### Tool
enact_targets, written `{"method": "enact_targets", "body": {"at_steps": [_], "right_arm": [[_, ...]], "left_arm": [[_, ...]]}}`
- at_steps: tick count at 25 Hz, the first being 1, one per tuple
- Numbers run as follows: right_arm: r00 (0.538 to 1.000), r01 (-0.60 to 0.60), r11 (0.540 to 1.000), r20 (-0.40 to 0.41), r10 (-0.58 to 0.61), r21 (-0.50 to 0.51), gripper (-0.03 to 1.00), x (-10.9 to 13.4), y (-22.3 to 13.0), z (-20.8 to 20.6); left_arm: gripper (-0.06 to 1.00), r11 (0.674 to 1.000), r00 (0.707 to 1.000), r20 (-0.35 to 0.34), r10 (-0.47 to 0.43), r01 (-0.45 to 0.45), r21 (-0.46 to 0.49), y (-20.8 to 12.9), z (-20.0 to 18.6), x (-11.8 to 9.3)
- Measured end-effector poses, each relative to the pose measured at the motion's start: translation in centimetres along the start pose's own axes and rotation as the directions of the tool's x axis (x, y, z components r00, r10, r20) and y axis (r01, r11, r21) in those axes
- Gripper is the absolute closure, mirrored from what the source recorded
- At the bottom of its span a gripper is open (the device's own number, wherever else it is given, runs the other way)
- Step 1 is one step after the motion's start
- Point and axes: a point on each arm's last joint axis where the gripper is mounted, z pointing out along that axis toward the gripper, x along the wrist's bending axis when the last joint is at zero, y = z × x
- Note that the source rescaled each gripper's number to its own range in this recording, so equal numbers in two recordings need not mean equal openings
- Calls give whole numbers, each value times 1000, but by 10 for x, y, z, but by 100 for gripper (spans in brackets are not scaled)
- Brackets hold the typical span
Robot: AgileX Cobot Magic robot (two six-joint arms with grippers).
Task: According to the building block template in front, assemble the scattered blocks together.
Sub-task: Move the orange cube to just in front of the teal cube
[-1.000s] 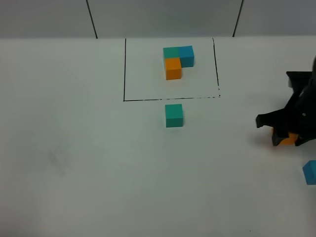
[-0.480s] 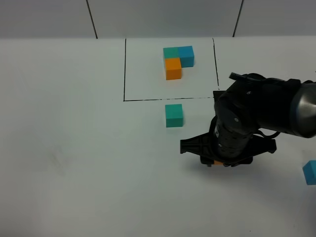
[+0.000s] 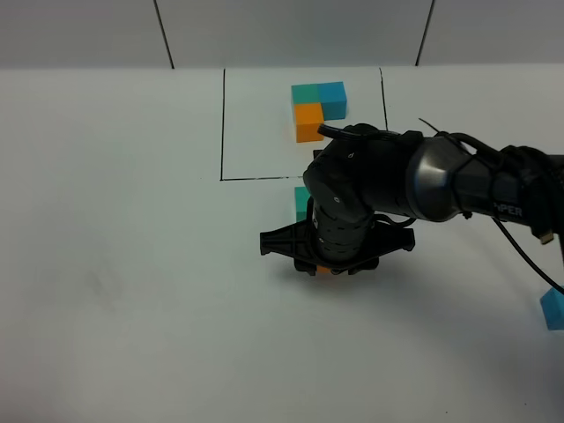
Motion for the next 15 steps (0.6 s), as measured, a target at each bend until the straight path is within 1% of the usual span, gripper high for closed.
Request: {"method": "enact_targets", "body": {"at_steps": [4, 8, 15], "right_arm": [[1000, 12, 1000, -8, -12, 5, 96, 7, -3, 7], [1000, 18, 1000, -15, -18, -2, 96, 12, 1, 8], [999, 46, 999, 3, -46, 15, 96, 21, 8, 24]], "left_arm": [[17, 1000, 1000, 0, 0, 0, 0, 0, 0, 0], [17, 1000, 1000, 0, 0, 0, 0, 0, 0, 0], [17, 1000, 1000, 0, 0, 0, 0, 0, 0, 0]]}}
